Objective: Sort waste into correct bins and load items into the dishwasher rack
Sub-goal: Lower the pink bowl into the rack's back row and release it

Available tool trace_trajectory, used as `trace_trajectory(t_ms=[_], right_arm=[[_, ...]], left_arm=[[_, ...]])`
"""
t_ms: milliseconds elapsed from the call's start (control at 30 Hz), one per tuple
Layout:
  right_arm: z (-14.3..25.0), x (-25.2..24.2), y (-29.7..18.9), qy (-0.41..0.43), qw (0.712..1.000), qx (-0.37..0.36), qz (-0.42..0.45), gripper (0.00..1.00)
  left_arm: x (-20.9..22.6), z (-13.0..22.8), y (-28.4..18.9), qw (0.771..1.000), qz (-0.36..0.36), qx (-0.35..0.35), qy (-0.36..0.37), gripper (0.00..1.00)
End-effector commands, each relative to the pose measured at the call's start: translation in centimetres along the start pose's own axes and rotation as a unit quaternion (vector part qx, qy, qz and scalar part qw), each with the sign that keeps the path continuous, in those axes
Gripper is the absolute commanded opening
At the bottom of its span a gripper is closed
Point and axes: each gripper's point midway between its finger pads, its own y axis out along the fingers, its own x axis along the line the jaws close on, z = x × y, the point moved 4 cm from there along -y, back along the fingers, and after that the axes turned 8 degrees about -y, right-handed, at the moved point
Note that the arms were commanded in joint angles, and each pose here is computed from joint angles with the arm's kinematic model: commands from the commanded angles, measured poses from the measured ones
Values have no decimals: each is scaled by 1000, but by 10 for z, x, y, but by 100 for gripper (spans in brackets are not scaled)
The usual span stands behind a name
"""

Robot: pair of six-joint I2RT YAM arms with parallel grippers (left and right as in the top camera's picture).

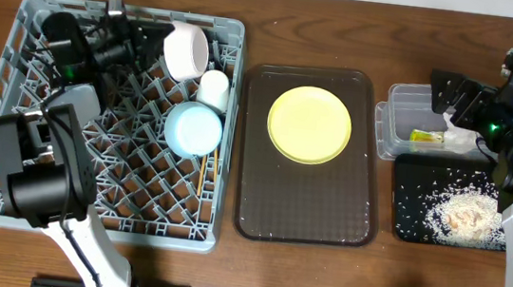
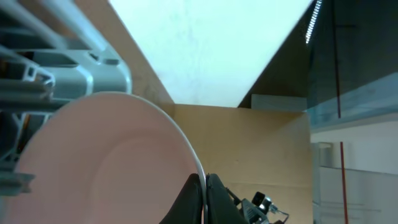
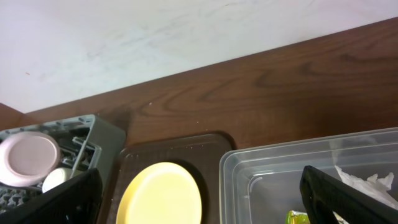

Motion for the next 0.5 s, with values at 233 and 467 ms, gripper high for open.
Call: trace_trajectory(t_ms=[233,467], right_arm=[[-1,0,-1,-5,1000,-1,-3,99],[-1,0,-1,-5,1000,-1,-3,99]], left_arm=[[-2,-2,-12,999,1,10,37,23],[0,-3,-12,998,-1,7,58,44]])
